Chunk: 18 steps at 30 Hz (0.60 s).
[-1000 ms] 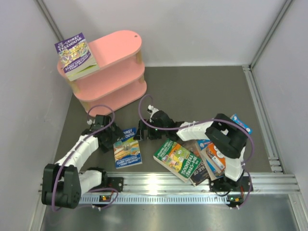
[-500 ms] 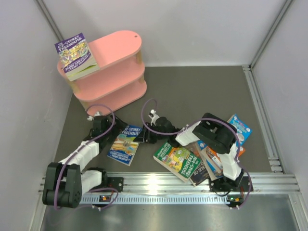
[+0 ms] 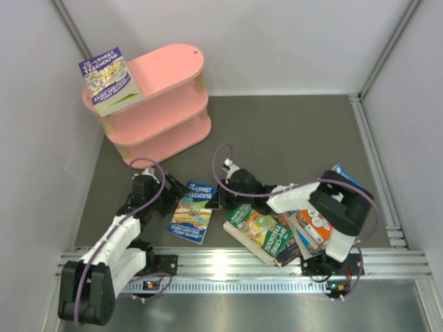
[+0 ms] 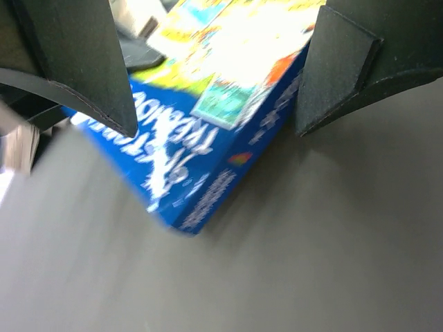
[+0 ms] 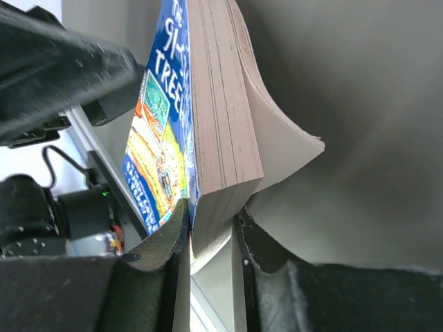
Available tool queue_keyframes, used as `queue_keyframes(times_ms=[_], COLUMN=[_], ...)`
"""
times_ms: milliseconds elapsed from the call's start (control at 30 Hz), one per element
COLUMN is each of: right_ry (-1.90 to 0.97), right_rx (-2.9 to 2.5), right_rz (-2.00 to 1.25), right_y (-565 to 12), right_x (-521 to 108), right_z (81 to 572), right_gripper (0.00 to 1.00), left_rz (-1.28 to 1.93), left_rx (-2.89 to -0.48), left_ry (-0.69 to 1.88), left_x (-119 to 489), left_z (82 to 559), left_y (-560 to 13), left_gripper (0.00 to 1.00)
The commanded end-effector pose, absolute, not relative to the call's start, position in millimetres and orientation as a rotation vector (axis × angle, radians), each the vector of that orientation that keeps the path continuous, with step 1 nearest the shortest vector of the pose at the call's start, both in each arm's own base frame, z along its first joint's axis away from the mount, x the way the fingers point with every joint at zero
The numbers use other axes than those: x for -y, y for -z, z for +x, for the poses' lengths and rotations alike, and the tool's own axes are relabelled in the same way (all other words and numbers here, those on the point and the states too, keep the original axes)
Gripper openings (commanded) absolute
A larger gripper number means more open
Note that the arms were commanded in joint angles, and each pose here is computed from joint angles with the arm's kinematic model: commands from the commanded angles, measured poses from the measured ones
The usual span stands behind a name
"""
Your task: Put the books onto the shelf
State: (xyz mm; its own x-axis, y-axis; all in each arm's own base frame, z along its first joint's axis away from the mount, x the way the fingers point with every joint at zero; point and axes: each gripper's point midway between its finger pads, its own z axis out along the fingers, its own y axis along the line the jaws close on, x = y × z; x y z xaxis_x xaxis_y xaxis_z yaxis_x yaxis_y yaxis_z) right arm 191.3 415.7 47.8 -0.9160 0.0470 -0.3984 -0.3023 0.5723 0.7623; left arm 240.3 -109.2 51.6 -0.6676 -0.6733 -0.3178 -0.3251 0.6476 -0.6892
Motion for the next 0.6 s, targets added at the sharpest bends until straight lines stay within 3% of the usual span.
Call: queue_keyframes(times_ms=[0, 200, 567], right_ry=[-1.151, -1.110, -1.242], right_rx=[-2.252, -2.116, -1.967], right_rz=[-0.331, -0.416, -0.485], right_y=[-101, -162, -217], right_x=[-399, -372, -361], right_z=[205, 199, 178], right_gripper=[0.00, 0.00, 0.00], left_rz=[-0.667, -0.487, -0.144], left_rx=[-2.338, -2.223, -1.953], left_ry=[0.879, 0.963, 1.391], left_x=[120, 130, 174], left_z=[225, 233, 212], left_y=[-65, -96, -147], left_gripper=[0.99, 0.99, 0.99])
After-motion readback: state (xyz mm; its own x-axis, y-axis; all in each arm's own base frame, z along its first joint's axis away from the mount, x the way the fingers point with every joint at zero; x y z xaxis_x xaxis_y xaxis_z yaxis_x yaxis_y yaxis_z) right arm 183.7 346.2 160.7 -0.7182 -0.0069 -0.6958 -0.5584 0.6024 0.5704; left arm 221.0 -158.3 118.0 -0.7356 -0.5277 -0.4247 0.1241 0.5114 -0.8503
